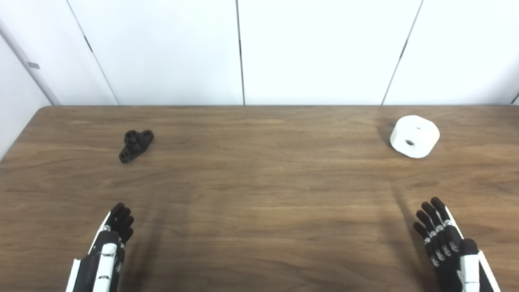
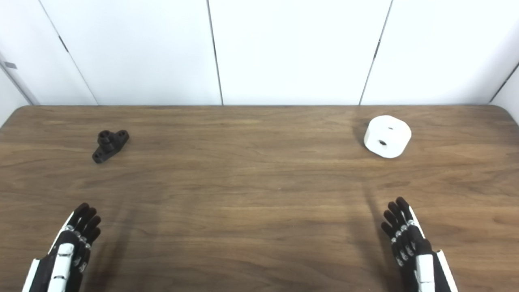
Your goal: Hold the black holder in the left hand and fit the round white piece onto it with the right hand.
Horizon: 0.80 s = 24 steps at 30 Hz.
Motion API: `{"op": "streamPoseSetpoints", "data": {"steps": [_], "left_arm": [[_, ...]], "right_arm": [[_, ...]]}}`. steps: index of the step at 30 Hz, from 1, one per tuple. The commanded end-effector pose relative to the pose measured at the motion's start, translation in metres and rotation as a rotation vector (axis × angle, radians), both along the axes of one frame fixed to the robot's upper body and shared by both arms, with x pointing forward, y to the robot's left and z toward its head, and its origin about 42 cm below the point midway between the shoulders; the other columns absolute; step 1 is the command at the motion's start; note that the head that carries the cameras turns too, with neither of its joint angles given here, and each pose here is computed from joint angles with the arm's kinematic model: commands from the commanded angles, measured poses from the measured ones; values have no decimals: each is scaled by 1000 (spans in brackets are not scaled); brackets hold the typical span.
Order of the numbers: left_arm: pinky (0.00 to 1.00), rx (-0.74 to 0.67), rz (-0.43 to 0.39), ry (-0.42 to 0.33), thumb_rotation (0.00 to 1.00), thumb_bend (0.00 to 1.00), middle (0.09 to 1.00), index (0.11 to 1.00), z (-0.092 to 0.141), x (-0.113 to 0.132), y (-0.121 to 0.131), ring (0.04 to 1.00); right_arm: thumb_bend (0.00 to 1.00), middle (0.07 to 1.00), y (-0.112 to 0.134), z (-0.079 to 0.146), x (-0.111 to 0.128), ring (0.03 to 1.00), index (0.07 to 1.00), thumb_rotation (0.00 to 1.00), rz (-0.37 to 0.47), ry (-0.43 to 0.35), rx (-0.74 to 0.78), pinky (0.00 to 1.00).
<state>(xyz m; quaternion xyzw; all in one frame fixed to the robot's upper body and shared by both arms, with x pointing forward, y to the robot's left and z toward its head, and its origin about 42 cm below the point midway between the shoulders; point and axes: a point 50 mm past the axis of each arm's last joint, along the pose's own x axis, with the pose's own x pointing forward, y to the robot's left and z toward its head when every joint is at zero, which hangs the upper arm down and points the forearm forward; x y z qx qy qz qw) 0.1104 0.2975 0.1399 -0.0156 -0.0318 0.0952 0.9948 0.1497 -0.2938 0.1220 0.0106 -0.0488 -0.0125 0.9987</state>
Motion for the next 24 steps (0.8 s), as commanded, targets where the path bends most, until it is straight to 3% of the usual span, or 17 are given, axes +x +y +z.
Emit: {"op": "streamPoseSetpoints", "data": {"steps": [1, 24], "left_arm": [[972, 9, 3, -43, 779, 377, 948, 936, 7, -2, 1, 951], [963, 6, 4, -45, 768, 399, 946, 929, 8, -3, 1, 950]], "right_arm": [[634, 959, 1, 12, 0, 958, 965, 1000, 6, -44, -8, 945], [627, 961, 1, 11, 0, 958, 968, 1000, 11, -45, -7, 942]]}}
